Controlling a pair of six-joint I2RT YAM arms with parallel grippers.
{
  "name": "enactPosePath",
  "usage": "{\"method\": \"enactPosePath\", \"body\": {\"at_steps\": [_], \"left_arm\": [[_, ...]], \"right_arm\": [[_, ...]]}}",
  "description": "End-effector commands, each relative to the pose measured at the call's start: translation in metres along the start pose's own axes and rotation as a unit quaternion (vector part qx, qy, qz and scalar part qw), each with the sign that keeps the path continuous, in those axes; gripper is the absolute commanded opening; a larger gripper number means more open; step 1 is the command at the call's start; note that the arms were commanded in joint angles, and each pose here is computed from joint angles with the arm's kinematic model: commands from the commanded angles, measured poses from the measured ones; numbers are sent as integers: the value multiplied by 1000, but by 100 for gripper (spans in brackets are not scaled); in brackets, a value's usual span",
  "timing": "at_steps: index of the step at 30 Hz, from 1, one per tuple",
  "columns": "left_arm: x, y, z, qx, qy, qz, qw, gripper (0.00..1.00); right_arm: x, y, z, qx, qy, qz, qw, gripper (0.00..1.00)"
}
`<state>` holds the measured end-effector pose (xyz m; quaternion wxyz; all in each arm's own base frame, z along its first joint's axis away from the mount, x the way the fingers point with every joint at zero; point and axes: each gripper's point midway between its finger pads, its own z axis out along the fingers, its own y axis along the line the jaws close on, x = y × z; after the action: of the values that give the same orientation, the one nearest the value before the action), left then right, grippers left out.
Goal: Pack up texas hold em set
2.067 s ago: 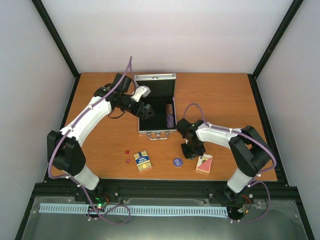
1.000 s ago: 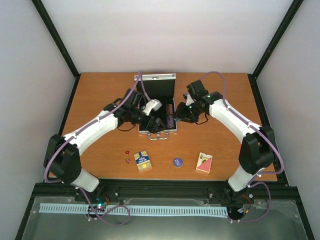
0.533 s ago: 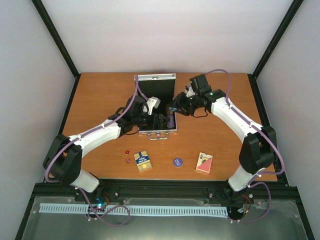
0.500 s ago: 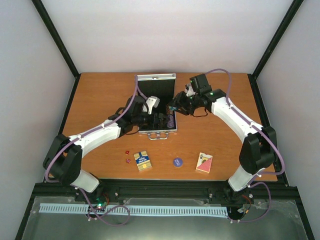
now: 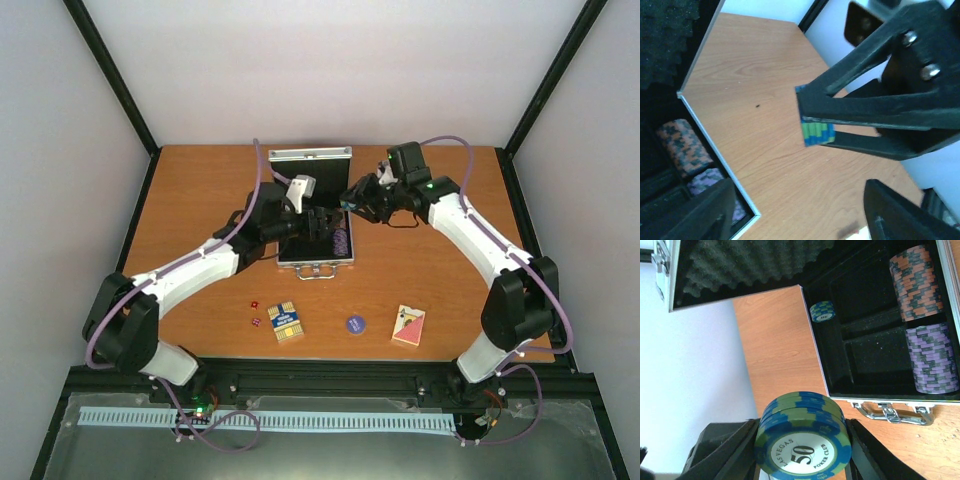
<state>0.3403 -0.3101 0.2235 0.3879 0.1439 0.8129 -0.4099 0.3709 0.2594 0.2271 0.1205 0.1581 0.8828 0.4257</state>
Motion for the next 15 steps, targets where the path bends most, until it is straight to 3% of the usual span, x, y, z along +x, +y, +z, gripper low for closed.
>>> {"method": "enactPosePath", "body": {"at_steps": [1,8,15], "left_arm": [[-38,-44,-23,64,-60,16,996,80],[-43,-41,-24,65,-89,5,994,98],[-46,-38,-13,71,-101,-2,992,100]], "right_arm": [[-12,26,-15,-43,-18,0,999,3],[-12,36,-15,-64,-6,12,998,3],[-12,45,-18,-74,-2,18,997,3]]}}
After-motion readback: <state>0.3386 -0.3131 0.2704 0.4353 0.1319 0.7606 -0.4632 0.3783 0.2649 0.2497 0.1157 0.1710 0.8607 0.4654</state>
